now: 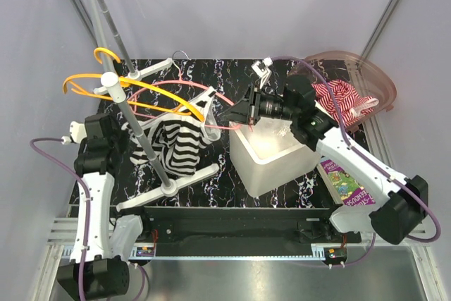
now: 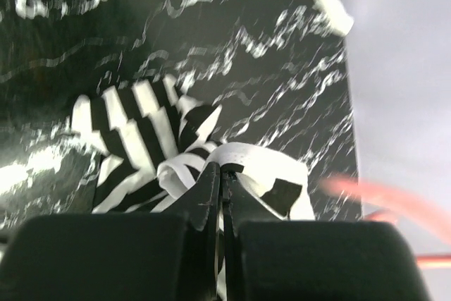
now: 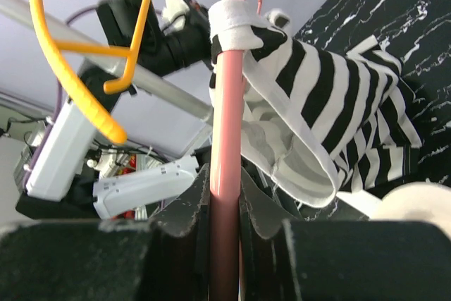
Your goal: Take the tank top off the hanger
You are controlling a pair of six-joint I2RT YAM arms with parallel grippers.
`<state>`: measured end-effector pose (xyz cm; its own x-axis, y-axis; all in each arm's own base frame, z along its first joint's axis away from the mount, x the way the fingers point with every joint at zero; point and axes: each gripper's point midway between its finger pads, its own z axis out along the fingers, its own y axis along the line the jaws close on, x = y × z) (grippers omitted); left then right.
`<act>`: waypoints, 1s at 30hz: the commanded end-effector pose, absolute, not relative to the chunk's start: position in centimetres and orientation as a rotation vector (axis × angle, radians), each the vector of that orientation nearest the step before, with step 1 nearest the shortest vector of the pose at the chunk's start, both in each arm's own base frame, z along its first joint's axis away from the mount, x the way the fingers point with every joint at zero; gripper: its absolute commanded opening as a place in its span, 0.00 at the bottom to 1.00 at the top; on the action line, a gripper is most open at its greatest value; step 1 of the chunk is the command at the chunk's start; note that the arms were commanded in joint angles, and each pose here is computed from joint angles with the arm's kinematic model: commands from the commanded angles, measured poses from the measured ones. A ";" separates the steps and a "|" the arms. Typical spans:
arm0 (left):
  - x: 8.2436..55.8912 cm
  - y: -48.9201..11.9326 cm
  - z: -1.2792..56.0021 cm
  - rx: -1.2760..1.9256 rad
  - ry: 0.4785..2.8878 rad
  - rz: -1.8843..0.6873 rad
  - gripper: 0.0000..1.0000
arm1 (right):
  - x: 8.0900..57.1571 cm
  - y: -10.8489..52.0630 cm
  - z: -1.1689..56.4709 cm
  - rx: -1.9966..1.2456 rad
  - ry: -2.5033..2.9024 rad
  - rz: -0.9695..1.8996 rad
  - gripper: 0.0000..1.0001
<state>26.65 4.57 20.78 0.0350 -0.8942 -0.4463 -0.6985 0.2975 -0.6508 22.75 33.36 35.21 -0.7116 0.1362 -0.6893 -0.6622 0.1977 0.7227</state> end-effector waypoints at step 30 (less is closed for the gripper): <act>25.0 -4.8 29.5 -1.686 1.490 -1.211 0.57 | 22.2 37.8 31.8 -0.820 1.759 1.575 0.00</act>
<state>23.70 -3.71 26.22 -0.0435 -0.9979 0.0482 -0.4925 -0.0206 -0.8701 24.17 36.96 30.00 -0.7028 -0.0349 -0.7106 -0.7051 0.1665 0.6892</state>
